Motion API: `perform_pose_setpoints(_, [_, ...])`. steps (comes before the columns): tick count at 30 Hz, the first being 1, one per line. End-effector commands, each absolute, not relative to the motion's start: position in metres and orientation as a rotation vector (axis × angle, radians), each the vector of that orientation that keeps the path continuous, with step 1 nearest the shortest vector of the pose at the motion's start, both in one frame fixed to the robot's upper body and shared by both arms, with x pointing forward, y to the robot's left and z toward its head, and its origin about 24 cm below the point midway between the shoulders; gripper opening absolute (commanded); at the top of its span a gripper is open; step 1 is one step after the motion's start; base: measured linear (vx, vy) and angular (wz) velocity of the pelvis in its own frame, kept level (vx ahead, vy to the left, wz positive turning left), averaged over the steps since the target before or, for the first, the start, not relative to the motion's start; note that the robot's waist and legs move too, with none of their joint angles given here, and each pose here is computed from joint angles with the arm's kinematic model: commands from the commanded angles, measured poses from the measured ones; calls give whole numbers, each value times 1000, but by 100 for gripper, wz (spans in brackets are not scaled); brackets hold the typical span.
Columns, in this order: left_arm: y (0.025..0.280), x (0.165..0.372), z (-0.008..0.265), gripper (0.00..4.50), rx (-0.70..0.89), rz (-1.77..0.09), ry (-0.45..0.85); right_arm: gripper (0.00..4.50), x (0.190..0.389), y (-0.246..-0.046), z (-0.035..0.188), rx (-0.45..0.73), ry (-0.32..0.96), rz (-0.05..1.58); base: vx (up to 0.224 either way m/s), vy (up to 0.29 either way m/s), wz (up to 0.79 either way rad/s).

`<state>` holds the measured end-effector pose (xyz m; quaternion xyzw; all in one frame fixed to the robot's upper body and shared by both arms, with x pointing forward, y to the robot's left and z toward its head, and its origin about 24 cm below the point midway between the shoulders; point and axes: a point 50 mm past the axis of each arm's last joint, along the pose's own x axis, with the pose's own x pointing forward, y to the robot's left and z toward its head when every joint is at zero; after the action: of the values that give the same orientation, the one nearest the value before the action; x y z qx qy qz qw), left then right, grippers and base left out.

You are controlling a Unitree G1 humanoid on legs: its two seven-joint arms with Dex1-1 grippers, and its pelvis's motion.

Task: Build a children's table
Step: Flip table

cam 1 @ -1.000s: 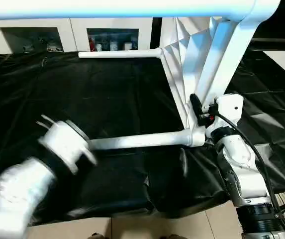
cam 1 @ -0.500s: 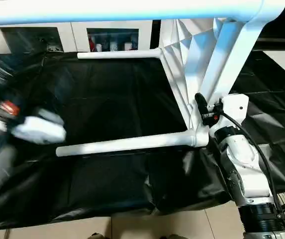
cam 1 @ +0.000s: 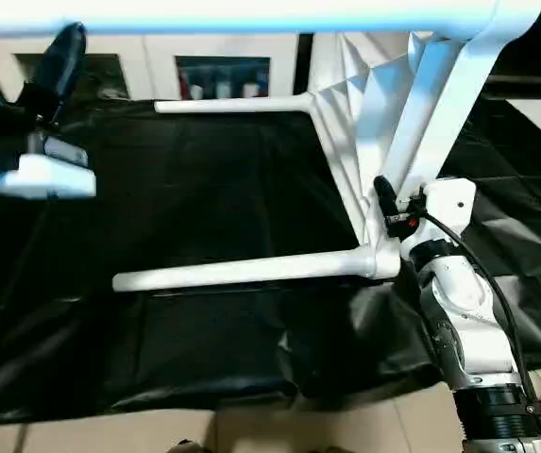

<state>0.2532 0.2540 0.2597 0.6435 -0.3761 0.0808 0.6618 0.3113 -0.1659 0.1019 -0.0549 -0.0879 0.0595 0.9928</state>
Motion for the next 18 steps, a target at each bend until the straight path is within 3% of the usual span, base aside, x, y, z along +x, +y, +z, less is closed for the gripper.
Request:
perform_pose_setpoints(1, [255, 259, 253, 410, 1468, 123, -804, 176, 311, -163, 114, -179, -241, 163, 0, 0, 0])
perform_pose_setpoints(9, [265, 266, 246, 332, 1475, 102, -746, 175, 309, -163, 114, -192, -248, 166, 0, 0, 0])
perform_pose_setpoints(12, [269, 268, 248, 326, 1467, 116, -740, 175, 309, -162, 115, -200, -257, 175, 0, 0, 0])
perform_pose_setpoints(13, [270, 268, 248, 300, 1463, 119, -740, 175, 309, -161, 115, -203, -261, 180, 0, 0, 0])
perform_pose_setpoints(18, [274, 269, 252, 282, 1446, 147, -746, 175, 308, -160, 117, -218, -276, 193, 0, 0, 0])
